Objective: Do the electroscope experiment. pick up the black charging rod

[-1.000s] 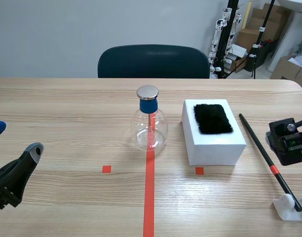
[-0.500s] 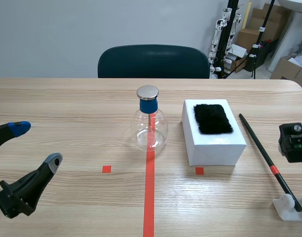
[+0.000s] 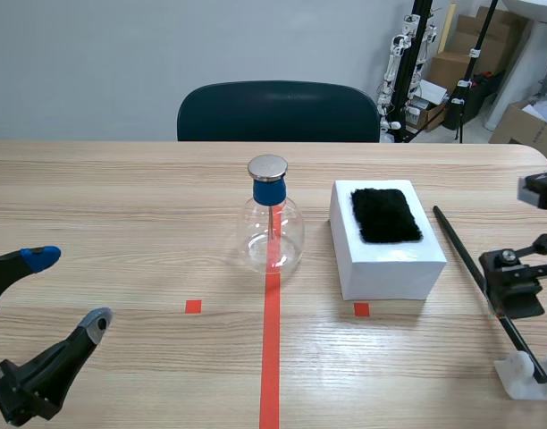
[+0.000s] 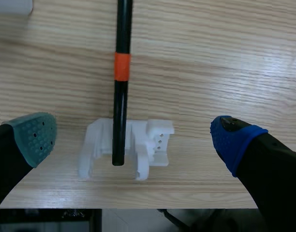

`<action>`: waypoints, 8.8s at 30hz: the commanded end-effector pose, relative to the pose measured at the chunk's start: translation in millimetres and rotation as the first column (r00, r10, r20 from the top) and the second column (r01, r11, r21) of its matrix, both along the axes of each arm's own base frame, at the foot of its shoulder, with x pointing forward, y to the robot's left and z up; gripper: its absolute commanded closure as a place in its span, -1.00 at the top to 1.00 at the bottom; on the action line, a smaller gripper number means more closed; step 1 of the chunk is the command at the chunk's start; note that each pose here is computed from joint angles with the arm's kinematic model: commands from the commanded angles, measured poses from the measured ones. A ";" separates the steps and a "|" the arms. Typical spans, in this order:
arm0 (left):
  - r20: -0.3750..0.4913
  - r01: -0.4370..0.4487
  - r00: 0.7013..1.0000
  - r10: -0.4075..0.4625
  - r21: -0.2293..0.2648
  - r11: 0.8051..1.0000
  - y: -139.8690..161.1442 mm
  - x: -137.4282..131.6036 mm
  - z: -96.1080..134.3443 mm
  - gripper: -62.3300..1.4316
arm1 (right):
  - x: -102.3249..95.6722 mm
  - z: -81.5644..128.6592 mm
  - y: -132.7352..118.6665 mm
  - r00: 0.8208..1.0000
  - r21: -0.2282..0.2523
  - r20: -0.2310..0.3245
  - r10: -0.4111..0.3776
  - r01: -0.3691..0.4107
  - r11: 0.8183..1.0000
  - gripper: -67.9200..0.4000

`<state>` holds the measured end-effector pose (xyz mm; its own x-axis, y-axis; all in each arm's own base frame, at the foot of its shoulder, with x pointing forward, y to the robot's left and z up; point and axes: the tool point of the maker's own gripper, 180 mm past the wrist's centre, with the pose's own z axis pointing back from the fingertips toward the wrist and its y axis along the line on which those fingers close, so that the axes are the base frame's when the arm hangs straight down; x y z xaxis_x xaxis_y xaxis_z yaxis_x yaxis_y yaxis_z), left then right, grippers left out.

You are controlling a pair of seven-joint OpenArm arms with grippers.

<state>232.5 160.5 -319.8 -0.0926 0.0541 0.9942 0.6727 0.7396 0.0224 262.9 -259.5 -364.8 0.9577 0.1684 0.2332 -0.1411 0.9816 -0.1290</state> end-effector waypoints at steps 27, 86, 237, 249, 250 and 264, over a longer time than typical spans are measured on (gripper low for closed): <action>0.026 -0.006 1.000 0.007 -0.040 0.999 1.9 -4.2 2.6 1.00 | 38.3 -30.1 5.1 0.996 0.080 0.010 -0.083 0.082 0.993 1.00; 0.024 -0.010 1.000 0.011 -0.041 0.999 3.8 -7.0 1.6 1.00 | 35.1 -39.9 -15.5 0.987 0.082 0.013 -0.159 0.157 0.984 1.00; 0.024 -0.010 1.000 0.011 -0.041 0.999 3.8 -7.0 1.5 1.00 | -140.5 177.4 120.5 -0.220 -0.972 0.219 0.951 -0.137 0.192 -0.99; 0.024 -0.010 1.000 0.011 -0.041 0.999 3.8 -7.0 1.5 1.00 | -145.0 174.5 137.0 -0.265 -0.964 0.251 0.931 -0.157 0.215 -0.99; 0.024 -0.010 1.000 0.011 -0.041 0.999 3.8 -7.0 1.5 1.00 | -145.2 174.1 137.3 -0.266 -0.964 0.249 0.931 -0.158 0.213 -0.99; 0.024 -0.010 1.000 0.011 -0.041 0.999 3.8 -7.0 1.5 1.00 | -144.0 174.0 135.4 -0.255 -0.964 0.250 0.934 -0.156 0.215 -0.99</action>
<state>224.9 159.7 -323.4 -0.0996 0.0888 0.9911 0.6679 0.7442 0.0005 115.0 -124.0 -201.0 -0.4899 0.8639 0.1165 -0.0346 0.1143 -0.9928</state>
